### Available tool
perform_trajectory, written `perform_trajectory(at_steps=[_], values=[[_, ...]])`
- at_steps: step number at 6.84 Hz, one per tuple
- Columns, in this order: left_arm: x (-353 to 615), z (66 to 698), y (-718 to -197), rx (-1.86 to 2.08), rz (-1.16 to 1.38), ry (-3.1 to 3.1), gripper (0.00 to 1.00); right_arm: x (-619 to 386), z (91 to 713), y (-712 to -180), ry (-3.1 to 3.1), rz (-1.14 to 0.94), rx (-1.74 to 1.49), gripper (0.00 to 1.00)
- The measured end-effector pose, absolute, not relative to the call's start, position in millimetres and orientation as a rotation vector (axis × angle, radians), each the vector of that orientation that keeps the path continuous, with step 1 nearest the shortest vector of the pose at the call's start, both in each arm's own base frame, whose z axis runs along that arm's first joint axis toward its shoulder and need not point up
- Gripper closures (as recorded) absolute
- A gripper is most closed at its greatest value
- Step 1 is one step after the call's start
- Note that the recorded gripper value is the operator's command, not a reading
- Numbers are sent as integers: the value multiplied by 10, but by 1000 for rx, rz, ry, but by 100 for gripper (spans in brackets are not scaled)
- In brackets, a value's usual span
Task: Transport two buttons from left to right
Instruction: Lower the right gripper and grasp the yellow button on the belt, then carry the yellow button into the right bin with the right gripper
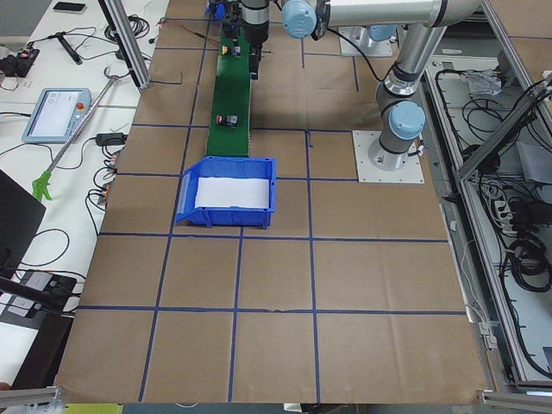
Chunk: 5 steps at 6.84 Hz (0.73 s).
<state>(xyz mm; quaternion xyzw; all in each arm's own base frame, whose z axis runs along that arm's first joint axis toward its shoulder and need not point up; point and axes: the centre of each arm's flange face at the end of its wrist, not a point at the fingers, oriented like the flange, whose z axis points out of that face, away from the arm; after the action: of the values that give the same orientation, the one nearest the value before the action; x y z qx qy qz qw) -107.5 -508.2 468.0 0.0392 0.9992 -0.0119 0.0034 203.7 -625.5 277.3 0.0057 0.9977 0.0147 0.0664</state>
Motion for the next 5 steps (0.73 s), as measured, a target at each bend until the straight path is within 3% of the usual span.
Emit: perform_trajectory(at_steps=[1,2,4,5], values=[[-1067,4693,-5085,120,-42,3135,1,2040,2688,-6290,3009,41,17,11],[-1071,4707,-5087,103,-47,3138,1,2037,2621,-6329,3015,31,16,29],[-1077,4718,-5087,72,-50,3140,1,2000,2520,-6379,3055,24,2,56],[-1079,4717,-5087,69,-50,3140,1,1965,2487,-6395,3075,26,-28,78]])
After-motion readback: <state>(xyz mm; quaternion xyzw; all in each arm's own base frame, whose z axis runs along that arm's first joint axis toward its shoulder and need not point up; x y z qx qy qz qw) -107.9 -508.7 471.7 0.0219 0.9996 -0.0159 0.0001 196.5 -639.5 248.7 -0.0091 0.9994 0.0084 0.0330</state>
